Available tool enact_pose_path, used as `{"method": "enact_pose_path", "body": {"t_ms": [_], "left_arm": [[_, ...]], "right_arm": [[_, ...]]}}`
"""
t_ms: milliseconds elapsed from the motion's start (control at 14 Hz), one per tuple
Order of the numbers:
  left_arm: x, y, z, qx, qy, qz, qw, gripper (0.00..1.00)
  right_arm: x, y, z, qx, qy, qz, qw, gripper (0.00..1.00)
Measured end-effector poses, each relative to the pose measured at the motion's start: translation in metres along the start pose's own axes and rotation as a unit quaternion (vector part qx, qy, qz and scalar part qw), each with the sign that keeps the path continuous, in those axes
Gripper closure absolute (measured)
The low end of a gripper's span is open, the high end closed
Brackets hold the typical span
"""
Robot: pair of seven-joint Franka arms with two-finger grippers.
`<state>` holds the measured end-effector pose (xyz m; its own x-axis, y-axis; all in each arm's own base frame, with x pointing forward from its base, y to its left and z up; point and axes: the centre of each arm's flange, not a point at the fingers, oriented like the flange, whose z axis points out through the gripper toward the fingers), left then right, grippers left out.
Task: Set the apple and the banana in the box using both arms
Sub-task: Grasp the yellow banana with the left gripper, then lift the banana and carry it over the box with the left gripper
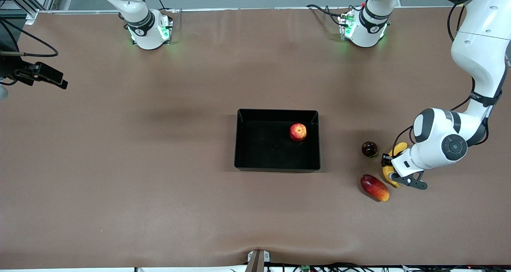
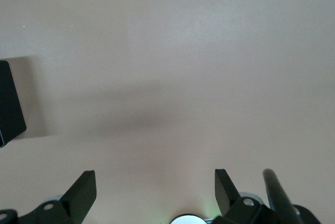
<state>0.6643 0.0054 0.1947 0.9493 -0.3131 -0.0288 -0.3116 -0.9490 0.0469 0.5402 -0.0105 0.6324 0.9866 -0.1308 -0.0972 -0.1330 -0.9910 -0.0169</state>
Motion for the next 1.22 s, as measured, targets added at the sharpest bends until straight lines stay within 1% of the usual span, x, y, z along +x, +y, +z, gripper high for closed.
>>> {"method": "enact_pose_path", "body": {"t_ms": [215, 430, 573, 716, 860, 1075, 1218], "left_arm": [[0.003, 0.016, -0.024, -0.009, -0.009, -0.026, 1.000, 0.62], [0.007, 0.052, -0.066, -0.024, -0.024, -0.054, 0.998, 0.62], [0.010, 0.085, -0.101, -0.035, -0.026, -0.081, 0.996, 0.62], [0.014, 0.130, -0.139, -0.035, -0.018, -0.107, 0.993, 0.62], [0.017, 0.183, -0.165, -0.040, -0.012, -0.135, 0.990, 0.62], [0.026, 0.279, -0.181, -0.051, -0.003, -0.168, 0.985, 0.62], [0.029, 0.343, -0.180, -0.062, -0.006, -0.179, 0.982, 0.62]], "right_arm": [[0.000, 0.001, 0.000, 0.000, 0.000, 0.001, 1.000, 0.00], [0.000, 0.002, 0.000, 0.000, 0.000, 0.002, 1.000, 0.00], [0.000, 0.002, 0.000, 0.000, 0.000, 0.002, 1.000, 0.00], [0.000, 0.002, 0.000, 0.000, 0.000, 0.002, 1.000, 0.00], [0.000, 0.002, 0.000, 0.000, 0.000, 0.002, 1.000, 0.00], [0.000, 0.003, 0.000, 0.000, 0.000, 0.002, 1.000, 0.00], [0.000, 0.003, 0.000, 0.000, 0.000, 0.002, 1.000, 0.00]]}}
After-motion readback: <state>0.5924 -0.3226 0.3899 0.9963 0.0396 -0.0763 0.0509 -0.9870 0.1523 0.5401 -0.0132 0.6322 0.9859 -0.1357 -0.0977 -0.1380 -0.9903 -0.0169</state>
